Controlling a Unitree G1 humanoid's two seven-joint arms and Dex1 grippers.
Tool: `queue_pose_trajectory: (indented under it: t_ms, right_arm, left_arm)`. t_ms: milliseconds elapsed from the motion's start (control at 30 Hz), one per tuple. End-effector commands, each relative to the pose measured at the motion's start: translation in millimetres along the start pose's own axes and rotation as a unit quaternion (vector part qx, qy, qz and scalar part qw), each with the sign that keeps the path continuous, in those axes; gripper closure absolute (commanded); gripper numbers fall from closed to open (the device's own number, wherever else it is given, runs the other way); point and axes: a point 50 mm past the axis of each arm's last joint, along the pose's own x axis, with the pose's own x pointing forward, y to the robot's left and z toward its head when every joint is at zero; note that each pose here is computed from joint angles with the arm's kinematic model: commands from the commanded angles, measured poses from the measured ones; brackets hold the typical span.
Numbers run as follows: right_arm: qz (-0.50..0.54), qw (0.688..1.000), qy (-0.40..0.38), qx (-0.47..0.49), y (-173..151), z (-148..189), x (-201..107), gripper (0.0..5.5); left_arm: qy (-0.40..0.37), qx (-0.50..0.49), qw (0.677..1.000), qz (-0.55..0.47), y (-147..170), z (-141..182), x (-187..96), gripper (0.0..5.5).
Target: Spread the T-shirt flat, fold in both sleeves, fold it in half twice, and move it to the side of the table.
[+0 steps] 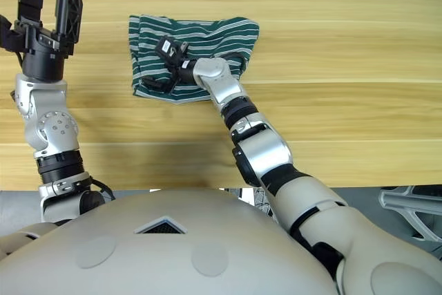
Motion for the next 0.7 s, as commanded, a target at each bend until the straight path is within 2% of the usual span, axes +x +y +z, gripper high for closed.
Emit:
queue_pose_trajectory:
  t_ms: [33, 133, 233, 300, 367, 467, 533, 700]
  right_arm:
    - [0.134, 0.988, 0.074, -0.015, 26.3, -52.4, -34.2, 0.10]
    - [0.225, 0.968, 0.077, -0.083, 24.2, -60.1, -90.8, 0.10]
    - [0.285, 0.935, 0.144, -0.152, 13.1, -67.1, -174.2, 0.10]
    - [0.248, 0.944, 0.149, -0.161, -0.5, -52.9, -214.2, 0.10]
    - [0.195, 0.959, 0.105, -0.176, -12.6, -30.1, -238.1, 0.10]
    - [0.130, 0.974, 0.016, -0.187, -25.0, 0.8, -261.7, 0.10]
    - [0.093, 0.979, -0.023, -0.179, -33.3, 9.4, -271.2, 0.10]
    - [-0.028, 0.985, -0.008, -0.170, -43.3, -8.9, -260.1, 0.10]
  left_arm:
    - [0.011, 0.009, 1.000, 0.005, 1.2, -3.2, -1.8, 0.11]
    - [0.008, 0.011, 1.000, 0.005, 0.6, -2.5, -1.9, 0.11]
    - [0.003, 0.018, 1.000, 0.002, -2.4, 0.0, -2.1, 0.11]
    - [0.000, 0.023, 1.000, -0.002, -6.1, 0.9, -1.9, 0.11]
    - [-0.006, 0.026, 1.000, -0.003, -9.7, 2.4, -1.7, 0.11]
    - [-0.012, 0.031, 0.999, -0.007, -14.8, 4.1, 0.8, 0.11]
    - [-0.011, 0.037, 0.999, -0.014, -18.1, 4.7, 2.8, 0.11]
    - [-0.012, 0.043, 0.999, -0.015, -22.4, 7.6, 2.0, 0.11]
